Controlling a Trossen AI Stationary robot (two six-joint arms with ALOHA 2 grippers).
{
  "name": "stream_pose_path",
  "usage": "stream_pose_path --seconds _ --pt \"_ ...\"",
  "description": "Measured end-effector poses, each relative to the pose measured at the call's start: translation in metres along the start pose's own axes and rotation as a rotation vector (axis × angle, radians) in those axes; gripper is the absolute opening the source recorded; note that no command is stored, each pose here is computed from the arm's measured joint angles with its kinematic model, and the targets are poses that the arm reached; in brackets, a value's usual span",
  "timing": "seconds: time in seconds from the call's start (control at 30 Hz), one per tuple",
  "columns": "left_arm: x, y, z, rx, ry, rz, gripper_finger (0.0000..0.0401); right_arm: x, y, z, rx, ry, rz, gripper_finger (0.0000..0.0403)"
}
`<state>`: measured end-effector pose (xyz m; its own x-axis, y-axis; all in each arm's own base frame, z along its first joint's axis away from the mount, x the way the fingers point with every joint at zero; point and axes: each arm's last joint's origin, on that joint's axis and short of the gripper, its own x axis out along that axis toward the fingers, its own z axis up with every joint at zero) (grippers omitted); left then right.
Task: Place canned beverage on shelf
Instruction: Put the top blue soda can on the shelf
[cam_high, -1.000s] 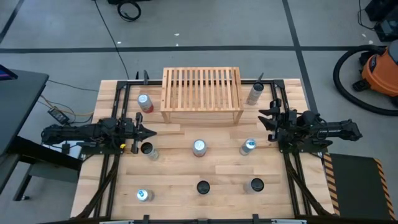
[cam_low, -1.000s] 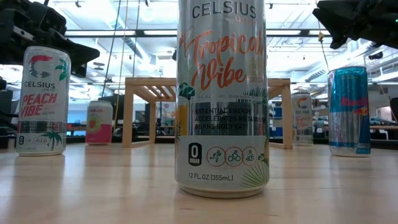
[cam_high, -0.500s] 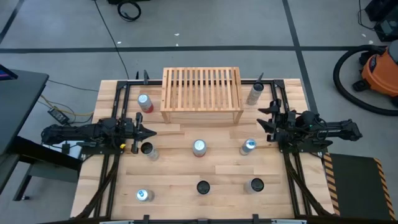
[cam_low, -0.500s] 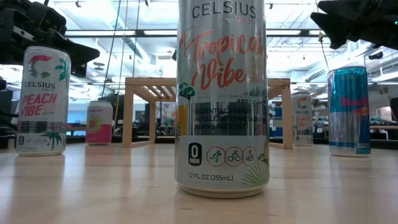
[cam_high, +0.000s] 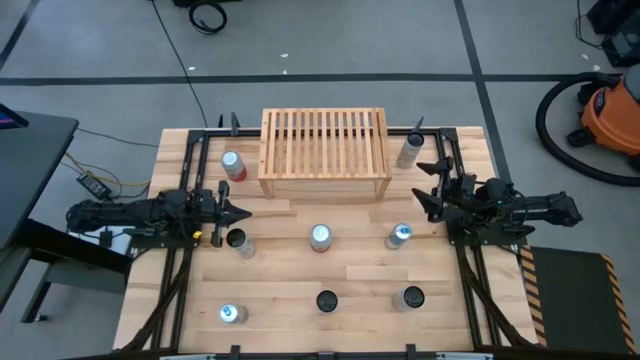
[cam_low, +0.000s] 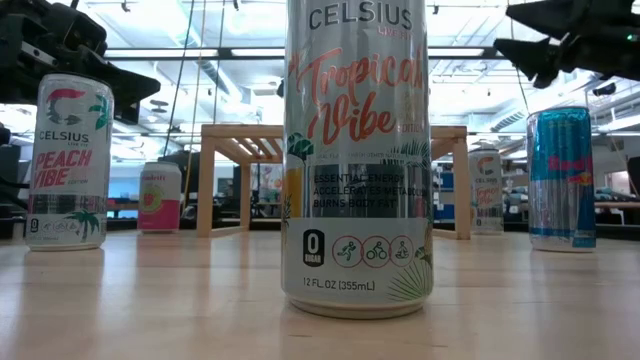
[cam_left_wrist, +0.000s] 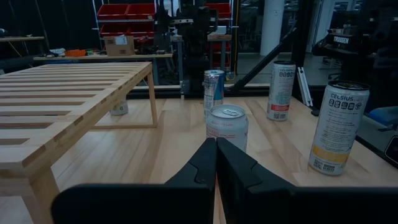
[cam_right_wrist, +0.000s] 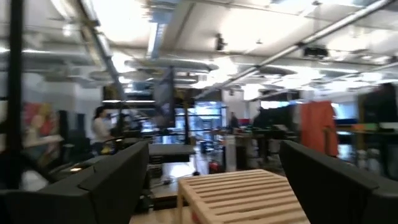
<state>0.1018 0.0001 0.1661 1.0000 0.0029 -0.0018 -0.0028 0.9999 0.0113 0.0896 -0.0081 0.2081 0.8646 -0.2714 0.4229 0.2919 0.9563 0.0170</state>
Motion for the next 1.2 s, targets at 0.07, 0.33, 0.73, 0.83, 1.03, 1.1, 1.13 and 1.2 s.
stream_pose_path --seconds 0.07,0.33,0.73,0.83,1.03,1.1,1.13,1.2 --pt "0.000 0.000 0.000 0.000 0.001 0.000 0.0018 0.000 -0.001 0.000 -0.017 0.004 -0.027 0.0374" --pt "0.000 0.000 0.000 0.000 0.000 0.000 0.0018 0.000 -0.001 0.008 0.011 -0.080 0.001 0.0373" --pt "0.000 0.000 0.000 0.000 0.000 0.000 0.0018 0.000 0.000 0.011 0.025 -0.088 0.039 0.0373" --pt "0.000 0.000 0.000 0.000 0.000 0.000 0.0018 0.004 0.001 0.016 0.008 0.017 0.050 0.0373" --pt "0.000 0.000 0.000 0.000 0.000 0.000 0.0018 0.008 -0.001 0.046 0.038 0.100 0.055 0.0373" --pt "0.000 0.000 0.000 0.000 0.000 0.000 0.0018 0.008 -0.002 0.058 0.046 0.096 0.059 0.0373" --pt "0.000 0.000 0.000 0.000 0.000 0.001 0.0018 0.008 -0.003 0.063 0.044 0.105 0.059 0.0373" --pt "0.000 0.000 0.000 0.000 0.001 0.000 0.0018 0.007 -0.004 0.071 0.037 0.130 0.051 0.0373"
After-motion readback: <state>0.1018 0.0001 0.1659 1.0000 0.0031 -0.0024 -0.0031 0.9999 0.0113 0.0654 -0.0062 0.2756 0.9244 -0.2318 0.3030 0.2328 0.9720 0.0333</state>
